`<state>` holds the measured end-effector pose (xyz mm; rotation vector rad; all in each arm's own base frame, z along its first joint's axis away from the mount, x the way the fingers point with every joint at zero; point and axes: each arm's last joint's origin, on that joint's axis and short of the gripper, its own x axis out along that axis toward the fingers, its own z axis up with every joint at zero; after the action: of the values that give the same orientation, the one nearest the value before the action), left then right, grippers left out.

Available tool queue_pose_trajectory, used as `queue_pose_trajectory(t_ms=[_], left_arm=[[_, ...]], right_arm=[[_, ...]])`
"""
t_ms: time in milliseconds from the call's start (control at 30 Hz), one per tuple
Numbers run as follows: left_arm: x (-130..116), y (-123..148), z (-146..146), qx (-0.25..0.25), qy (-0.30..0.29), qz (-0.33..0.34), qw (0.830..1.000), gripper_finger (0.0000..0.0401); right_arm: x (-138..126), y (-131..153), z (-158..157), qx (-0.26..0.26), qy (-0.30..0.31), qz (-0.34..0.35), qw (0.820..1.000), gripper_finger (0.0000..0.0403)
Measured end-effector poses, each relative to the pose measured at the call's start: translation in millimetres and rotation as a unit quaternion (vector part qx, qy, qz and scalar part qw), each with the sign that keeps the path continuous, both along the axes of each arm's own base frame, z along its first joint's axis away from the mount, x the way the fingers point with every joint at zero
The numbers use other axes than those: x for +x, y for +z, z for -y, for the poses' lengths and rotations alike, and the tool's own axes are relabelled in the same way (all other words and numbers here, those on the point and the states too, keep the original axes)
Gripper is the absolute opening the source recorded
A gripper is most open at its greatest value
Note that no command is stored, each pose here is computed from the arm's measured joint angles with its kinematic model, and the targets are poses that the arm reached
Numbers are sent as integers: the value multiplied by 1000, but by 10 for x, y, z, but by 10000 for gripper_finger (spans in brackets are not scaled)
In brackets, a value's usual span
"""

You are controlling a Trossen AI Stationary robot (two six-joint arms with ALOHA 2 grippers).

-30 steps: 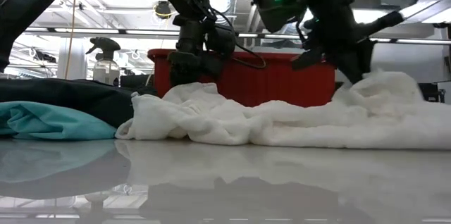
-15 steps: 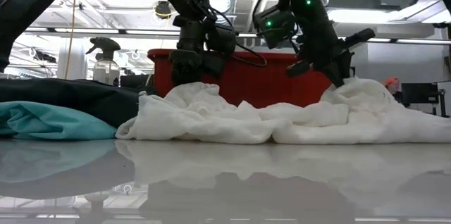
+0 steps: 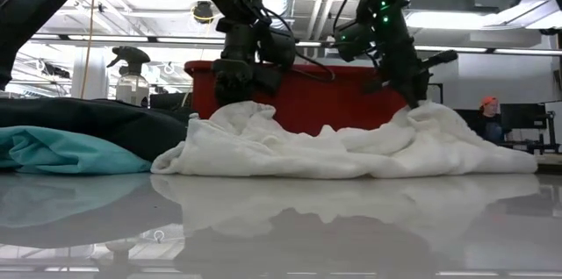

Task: Fold laundry
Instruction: Fold the white dress

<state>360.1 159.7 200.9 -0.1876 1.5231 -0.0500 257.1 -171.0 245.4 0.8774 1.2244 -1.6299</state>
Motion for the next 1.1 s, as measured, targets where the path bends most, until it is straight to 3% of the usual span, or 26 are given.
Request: queue_pose_trajectory(t_ms=[133, 333, 633, 733, 800, 933, 1100], left_arm=[[27, 2, 66, -15, -10, 6, 1000, 2], [48, 3, 176, -23, -24, -3, 999, 2], [129, 3, 385, -23, -52, 0, 998, 2], [139, 3, 459, -23, -60, -8, 998, 2], [114, 9, 495, -16, -66, -28, 997, 2], [22, 66, 510, 34, -65, -82, 994, 2], [-113, 315, 519, 98, -39, -99, 989, 1]], right_arm=[[12, -19, 159, -21, -3, 39, 999, 79], [-108, 49, 250, -23, 15, 24, 999, 118], [-252, 431, 17, -75, 40, 42, 996, 162], [-276, 602, -157, -56, 107, 77, 990, 173], [-232, 710, -366, -28, 203, 107, 973, 175], [-46, 707, -895, -4, 378, 119, 918, 170], [140, 321, -1470, -6, 463, 129, 877, 166]])
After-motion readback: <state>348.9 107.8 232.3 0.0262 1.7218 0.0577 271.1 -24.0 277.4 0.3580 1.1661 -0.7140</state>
